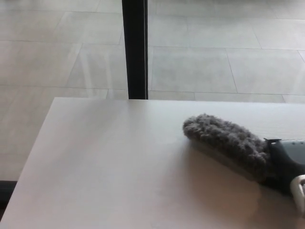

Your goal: The robot uses its right hand to pick up the duster kept in the middle of the desk and use it to wipe the desk by swiping its surface twice

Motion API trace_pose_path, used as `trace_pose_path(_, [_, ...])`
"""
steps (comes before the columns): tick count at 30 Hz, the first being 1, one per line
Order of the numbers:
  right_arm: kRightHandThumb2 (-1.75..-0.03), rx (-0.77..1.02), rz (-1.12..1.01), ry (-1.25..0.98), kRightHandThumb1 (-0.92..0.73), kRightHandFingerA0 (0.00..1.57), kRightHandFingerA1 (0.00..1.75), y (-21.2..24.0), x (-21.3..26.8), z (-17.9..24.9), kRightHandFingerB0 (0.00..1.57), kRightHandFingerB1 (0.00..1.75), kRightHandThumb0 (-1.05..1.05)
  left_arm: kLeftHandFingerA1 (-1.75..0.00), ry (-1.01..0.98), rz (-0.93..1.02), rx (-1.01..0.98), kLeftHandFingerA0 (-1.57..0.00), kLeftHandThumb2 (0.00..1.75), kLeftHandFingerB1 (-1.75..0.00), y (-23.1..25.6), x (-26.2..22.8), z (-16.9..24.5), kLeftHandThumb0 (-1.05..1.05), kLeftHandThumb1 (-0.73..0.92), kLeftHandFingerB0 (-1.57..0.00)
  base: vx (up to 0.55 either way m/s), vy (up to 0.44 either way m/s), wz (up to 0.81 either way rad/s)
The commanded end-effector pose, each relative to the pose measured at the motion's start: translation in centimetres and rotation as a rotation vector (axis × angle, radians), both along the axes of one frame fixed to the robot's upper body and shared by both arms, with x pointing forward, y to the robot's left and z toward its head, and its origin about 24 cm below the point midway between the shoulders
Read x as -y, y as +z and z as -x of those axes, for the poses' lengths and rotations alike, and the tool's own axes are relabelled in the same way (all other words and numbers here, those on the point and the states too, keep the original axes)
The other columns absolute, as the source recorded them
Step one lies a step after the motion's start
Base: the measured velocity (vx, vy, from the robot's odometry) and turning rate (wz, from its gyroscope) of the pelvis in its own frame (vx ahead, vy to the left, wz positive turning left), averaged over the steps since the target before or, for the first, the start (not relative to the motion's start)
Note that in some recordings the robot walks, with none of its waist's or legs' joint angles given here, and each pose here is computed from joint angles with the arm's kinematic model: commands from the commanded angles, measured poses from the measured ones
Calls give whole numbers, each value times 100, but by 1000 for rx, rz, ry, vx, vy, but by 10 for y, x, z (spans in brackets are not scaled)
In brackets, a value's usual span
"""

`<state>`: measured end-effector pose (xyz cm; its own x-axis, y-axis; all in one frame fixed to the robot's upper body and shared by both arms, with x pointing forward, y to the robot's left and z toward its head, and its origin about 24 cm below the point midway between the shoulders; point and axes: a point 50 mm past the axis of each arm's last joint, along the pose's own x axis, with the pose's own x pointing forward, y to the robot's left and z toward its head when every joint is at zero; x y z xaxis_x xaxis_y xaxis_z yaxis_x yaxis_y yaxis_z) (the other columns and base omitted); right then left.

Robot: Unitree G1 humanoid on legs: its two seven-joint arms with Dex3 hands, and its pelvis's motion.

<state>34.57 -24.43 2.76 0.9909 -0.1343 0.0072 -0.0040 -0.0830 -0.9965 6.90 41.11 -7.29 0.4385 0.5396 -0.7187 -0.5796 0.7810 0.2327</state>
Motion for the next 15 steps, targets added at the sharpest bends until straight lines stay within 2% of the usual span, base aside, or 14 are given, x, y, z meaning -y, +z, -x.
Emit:
trace_pose_path(1, [-67, -168, -135, -464, -54, 90, 161, -21, 76, 42, 70, 86, -52, -62, 26, 1, 25, -68, 60, -50, 1, -1, 3, -44, 67, -56, 0, 0, 0])
trace_pose_path(2, [-67, -174, -152, -486, -54, 90, 161, -21, 80, 44, 70, 86, -52, -62, 28, 5, 30, -68, 60, -50, 1, -1, 3, -44, 67, -56, 0, 0, 0])
trace_pose_path(3, [-59, -162, -146, -500, -60, 91, 168, -21, 85, 47, 75, 79, -43, -61, 12, -3, 18, -70, 60, -49, 1, -1, 4, -44, 69, -55, 0, 0, 0])
trace_pose_path(4, [-62, -151, -138, -504, -58, 90, 170, -21, 86, 49, 75, 84, -42, -58, 12, -4, 16, -67, 60, -48, 1, -1, 4, -43, 69, -55, 0, 0, 0])
trace_pose_path(6, [-58, -148, -163, -532, -61, 88, 168, -21, 92, 53, 80, 78, -44, -59, 12, -4, 10, -66, 60, -48, 1, -2, 5, -45, 68, -55, 0, 0, 0])
trace_pose_path(7, [-58, -164, -166, -553, -61, 85, 169, -22, 95, 55, 80, 84, -44, -61, 19, -1, 18, -64, 60, -48, 2, -2, 5, -45, 66, -54, 0, 0, 0])
trace_pose_path(9, [-58, -148, -187, -573, -62, 84, 164, -25, 97, 59, 78, 85, -42, -62, 24, 6, 25, -65, 59, -50, 2, -3, 5, -46, 64, -54, 0, 0, 0])
trace_pose_path(10, [-59, -138, -218, -579, -62, 83, 163, -26, 97, 61, 79, 77, -43, -62, 37, 10, 25, -67, 59, -50, 2, -3, 6, -47, 64, -55, 0, 0, 0])
trace_pose_path(12, [-58, -152, -194, -577, -60, 85, 165, -28, 96, 61, 82, 76, -43, -64, 68, 40, 50, -65, 58, -50, 1, -2, 6, -45, 63, -52, 0, 0, 0])
trace_pose_path(13, [-59, -162, -195, -575, -64, 84, 165, -28, 94, 60, 79, 81, -42, -62, 61, 37, 46, -65, 58, -49, 0, -2, 7, -44, 65, -53, 0, 0, 0])
trace_pose_path(14, [-62, -174, -192, -568, -63, 84, 170, -29, 91, 58, 77, 94, -43, -63, 59, 37, 45, -64, 58, -49, -1, 0, 7, -42, 65, -54, 0, 0, 0])
trace_pose_path(15, [-59, -175, -193, -562, -63, 85, 162, -29, 88, 57, 75, 81, -44, -61, 60, 37, 46, -63, 59, -48, -1, 0, 8, -45, 66, -53, 0, 0, 0])
